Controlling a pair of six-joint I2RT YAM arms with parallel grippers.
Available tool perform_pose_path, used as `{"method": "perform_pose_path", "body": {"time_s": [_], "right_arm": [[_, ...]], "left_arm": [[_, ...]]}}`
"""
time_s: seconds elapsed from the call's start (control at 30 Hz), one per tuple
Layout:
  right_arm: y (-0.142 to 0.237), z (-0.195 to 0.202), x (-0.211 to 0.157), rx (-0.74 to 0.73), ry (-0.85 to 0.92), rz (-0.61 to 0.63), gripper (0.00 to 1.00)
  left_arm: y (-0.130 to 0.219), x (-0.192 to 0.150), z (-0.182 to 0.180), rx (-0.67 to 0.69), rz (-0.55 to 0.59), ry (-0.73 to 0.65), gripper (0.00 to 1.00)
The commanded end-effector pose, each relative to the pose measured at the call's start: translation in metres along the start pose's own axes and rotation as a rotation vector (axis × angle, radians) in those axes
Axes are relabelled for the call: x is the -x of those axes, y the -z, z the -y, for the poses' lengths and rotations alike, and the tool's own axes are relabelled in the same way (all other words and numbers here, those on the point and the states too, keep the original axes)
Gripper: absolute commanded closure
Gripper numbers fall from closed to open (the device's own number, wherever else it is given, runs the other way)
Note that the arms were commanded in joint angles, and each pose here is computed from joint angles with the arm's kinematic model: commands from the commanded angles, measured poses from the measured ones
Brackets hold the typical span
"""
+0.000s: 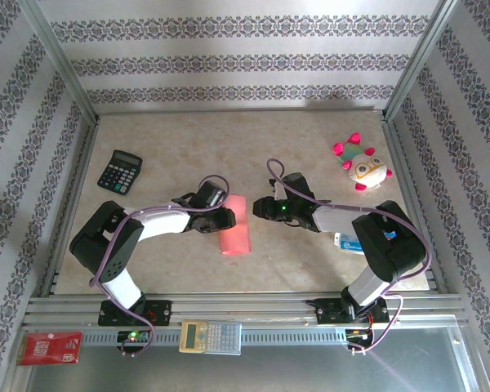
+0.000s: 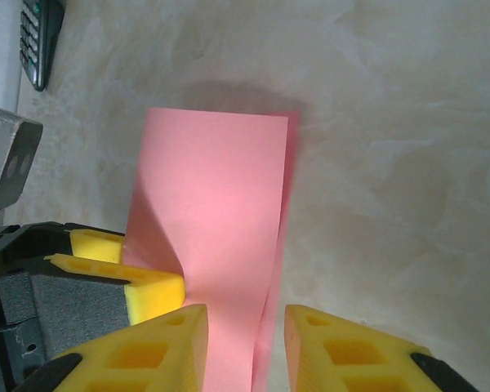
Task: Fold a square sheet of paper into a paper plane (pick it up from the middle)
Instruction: First fold in half a square sheet of paper at the center of the table.
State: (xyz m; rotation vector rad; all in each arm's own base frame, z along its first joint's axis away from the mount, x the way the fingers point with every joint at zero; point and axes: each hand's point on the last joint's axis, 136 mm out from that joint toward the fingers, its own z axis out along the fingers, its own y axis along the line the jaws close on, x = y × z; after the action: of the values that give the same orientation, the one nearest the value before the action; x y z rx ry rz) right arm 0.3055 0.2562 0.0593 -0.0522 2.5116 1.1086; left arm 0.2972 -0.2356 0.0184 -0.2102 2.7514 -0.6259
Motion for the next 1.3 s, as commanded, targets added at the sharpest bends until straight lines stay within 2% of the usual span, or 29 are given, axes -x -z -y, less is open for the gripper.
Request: {"method": "perform_pose_path", "body": {"time_s": [0.0,0.3,0.73,1.0,1.13,1.27], "right_arm": [[0.007,0.0,0.0,0.021,0.015,0.009,0.69],[0.016,0.006,0.002,0.036,-0.004,0.022,0.69],[0.018,0.01,-0.001,0.053,-0.039,0.022,0.69],[0.02,0.012,-0.001,0.062,-0.063,0.024,0.69],[0.015,0.005,-0.012,0.086,-0.1,-0.012,0.75],[0.005,0.006,-0.031,0.032,-0.136,-0.066,0.8]], "left_arm": [[-0.017,-0.013,-0.071,0.309,0.021,0.025,0.56],[-0.009,-0.009,-0.078,0.423,0.06,-0.022,0.55],[-0.002,-0.001,-0.074,0.534,0.145,-0.05,0.46],[-0.006,-0.005,-0.068,0.508,0.133,-0.029,0.43],[-0.009,-0.005,-0.059,0.463,0.126,-0.014,0.45],[-0.011,-0.005,-0.052,0.425,0.119,0.004,0.49]]}}
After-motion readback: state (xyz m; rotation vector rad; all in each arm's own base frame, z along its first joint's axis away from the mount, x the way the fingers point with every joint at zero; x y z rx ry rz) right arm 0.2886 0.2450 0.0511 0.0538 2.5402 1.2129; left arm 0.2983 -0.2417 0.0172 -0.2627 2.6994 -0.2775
